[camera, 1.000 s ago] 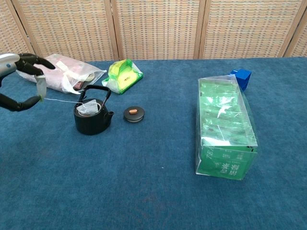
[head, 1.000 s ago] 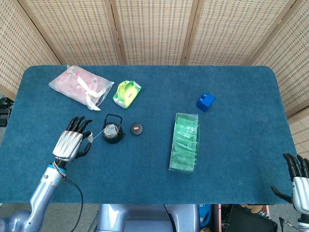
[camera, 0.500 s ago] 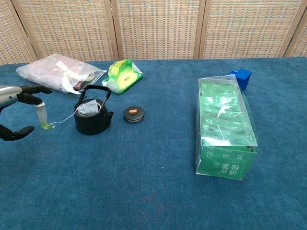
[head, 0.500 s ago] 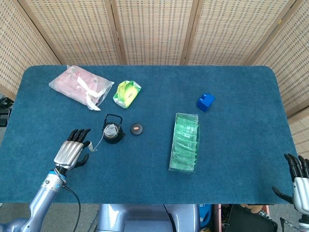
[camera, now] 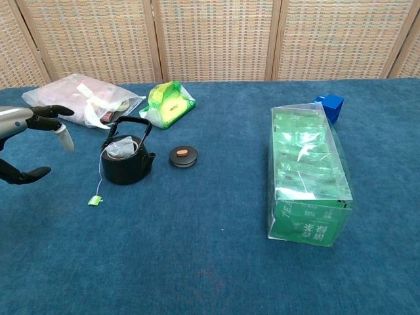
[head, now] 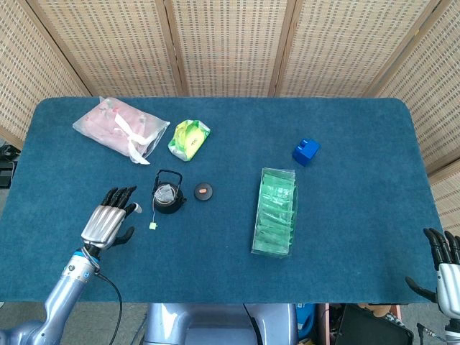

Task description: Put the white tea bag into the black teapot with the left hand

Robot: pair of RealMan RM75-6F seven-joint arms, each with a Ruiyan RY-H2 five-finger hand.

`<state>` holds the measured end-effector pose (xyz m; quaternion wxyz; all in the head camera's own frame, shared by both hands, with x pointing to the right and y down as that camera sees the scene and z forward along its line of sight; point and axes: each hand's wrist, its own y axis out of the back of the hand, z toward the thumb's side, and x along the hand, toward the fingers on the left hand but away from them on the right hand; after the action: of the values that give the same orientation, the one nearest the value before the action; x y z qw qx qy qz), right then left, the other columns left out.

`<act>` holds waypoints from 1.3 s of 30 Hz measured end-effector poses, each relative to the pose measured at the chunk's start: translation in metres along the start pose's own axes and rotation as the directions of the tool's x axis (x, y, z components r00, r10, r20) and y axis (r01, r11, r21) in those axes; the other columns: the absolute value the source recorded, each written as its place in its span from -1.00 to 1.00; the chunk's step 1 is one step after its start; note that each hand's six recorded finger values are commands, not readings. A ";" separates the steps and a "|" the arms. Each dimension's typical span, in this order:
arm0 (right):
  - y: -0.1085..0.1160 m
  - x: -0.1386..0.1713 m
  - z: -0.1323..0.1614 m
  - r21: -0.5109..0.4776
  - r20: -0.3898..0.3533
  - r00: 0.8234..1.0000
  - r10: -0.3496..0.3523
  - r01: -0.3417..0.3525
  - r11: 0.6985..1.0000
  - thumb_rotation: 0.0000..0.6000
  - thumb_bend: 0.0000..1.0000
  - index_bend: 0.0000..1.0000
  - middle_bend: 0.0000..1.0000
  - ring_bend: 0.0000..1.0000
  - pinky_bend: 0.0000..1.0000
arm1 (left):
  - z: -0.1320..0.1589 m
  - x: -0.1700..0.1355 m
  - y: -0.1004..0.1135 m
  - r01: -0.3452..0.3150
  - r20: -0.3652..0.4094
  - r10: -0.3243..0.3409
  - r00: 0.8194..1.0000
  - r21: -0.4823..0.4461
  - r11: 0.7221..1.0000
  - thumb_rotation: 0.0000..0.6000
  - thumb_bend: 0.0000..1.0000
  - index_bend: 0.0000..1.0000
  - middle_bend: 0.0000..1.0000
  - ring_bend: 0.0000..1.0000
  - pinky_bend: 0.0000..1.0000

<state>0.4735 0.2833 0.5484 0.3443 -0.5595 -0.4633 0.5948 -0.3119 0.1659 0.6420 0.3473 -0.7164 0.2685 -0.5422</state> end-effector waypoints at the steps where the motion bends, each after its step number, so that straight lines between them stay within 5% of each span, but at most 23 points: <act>1: 0.000 0.000 0.000 -0.001 0.000 1.000 0.001 -0.001 1.000 1.00 -0.75 -0.77 -0.64 -0.93 -0.80 | 0.000 0.000 0.001 -0.002 0.001 0.002 1.000 0.006 1.000 1.00 -0.14 -0.34 -0.90 -0.99 -1.00; 3: -0.001 0.000 0.000 -0.003 -0.001 1.000 0.002 -0.002 1.000 1.00 -0.75 -0.77 -0.64 -0.93 -0.80 | 0.000 0.000 0.004 -0.007 0.004 0.007 1.000 0.020 1.000 1.00 -0.14 -0.34 -0.75 -0.89 -0.89; 8: 0.000 -0.001 0.001 -0.003 -0.006 1.000 -0.001 0.001 1.000 1.00 -0.75 -0.77 -0.64 -0.93 -0.80 | 0.001 0.002 0.009 -0.022 0.007 0.021 1.000 0.063 0.998 1.00 -0.14 -0.34 -0.21 -0.29 -0.14; 14: -0.002 -0.002 0.001 -0.007 -0.007 1.000 0.004 -0.004 1.000 1.00 -0.75 -0.77 -0.64 -0.93 -0.80 | 0.003 0.009 0.018 -0.039 0.024 0.036 0.999 0.125 0.991 1.00 0.00 -0.38 0.48 0.40 0.36; 23: -0.003 -0.002 0.001 -0.006 -0.005 1.000 0.006 -0.006 1.000 1.00 -0.75 -0.77 -0.63 -0.93 -0.80 | 0.000 0.019 0.019 0.036 0.003 -0.038 0.999 0.202 0.979 1.00 0.47 -0.57 0.72 0.59 0.47; 39: -0.004 -0.001 -0.002 -0.006 0.004 1.000 0.012 -0.012 1.000 1.00 -0.75 -0.77 -0.63 -0.93 -0.80 | 0.019 0.049 0.006 0.206 -0.018 -0.207 0.978 0.232 0.951 1.00 0.50 -0.69 0.75 0.61 0.47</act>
<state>0.4747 0.2840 0.5525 0.3379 -0.5621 -0.4626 0.5965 -0.2805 0.1286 0.6630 0.3710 -0.6966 0.1256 -0.6011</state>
